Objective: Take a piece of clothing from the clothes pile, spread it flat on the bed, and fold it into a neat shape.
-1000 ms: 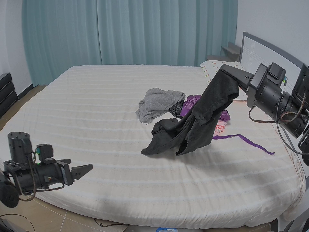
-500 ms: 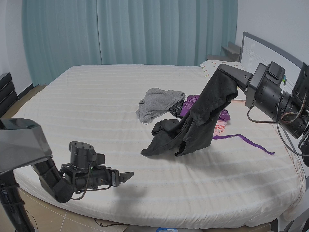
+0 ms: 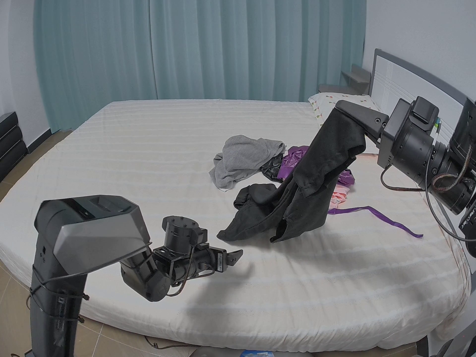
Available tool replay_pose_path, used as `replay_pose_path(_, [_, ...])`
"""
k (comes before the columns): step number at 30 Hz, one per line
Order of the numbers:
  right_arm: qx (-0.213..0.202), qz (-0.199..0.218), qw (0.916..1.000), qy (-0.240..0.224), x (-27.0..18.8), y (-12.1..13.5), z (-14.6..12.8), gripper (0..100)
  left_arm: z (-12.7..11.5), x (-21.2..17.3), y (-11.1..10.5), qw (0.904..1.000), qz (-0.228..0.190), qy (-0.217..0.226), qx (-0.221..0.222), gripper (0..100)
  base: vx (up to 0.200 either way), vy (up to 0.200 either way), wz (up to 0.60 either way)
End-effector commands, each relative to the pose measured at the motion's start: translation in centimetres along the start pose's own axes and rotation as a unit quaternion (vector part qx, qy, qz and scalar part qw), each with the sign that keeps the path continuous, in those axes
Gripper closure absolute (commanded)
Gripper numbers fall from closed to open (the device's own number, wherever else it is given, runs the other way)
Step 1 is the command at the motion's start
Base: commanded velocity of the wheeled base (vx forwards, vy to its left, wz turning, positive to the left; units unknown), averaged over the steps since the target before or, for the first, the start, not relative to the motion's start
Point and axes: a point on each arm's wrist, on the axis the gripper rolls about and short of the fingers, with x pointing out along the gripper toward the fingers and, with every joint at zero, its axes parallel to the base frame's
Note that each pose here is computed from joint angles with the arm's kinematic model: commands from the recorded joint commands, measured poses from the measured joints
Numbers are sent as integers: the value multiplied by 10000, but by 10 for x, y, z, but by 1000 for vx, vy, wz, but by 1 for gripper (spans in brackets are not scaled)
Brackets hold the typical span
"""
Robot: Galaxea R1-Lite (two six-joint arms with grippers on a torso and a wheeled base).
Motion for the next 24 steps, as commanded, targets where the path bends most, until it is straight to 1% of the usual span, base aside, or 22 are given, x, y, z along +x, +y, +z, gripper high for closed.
replay_pose_path(1, [-6, 26, 10000, -23, 1, 1, 2, 100, -16, 32, -8, 9999, -93, 30, 121, 0, 0, 0, 0])
replay_pose_path(7, [-8, 42, 10000, -29, -1, 2, 2, 100, -11, 52, -11, 9996, -14, -231, 160, 0, 0, 0, 0])
replay_pose_path(8, [-9, 58, 10000, -34, -2, 4, 2, 100, -7, 61, -12, 9990, 104, -401, 155, 0, 0, 0, 0])
replay_pose_path(10, [-9, 69, 10000, -34, -2, 4, 2, 100, -8, 67, -11, 9987, 179, -450, 152, 0, 0, 0, 0])
replay_pose_path(13, [-9, 58, 10000, -34, -3, 4, 2, 100, -8, 70, -12, 9987, 168, -464, 133, 0, 0, 0, 0])
replay_pose_path(14, [0, 42, 10000, -29, -3, 3, 2, 100, -8, 70, -11, 9987, 175, -459, 114, 100, 0, 0, 0])
replay_pose_path(20, [6, -99, 9999, 24, -3, -5, -2, 100, -6, 68, -7, 9982, 216, -556, 67, 100, 0, 0, 0])
replay_pose_path(22, [9, -191, 9998, 9, -3, -10, -1, 100, -5, 63, -4, 9979, 263, -587, -48, 100, 0, 0, 0])
replay_pose_path(24, [12, -403, 9992, -7, -3, -23, 1, 100, -1, 48, -3, 9976, 339, -558, -210, 100, 0, 0, 0])
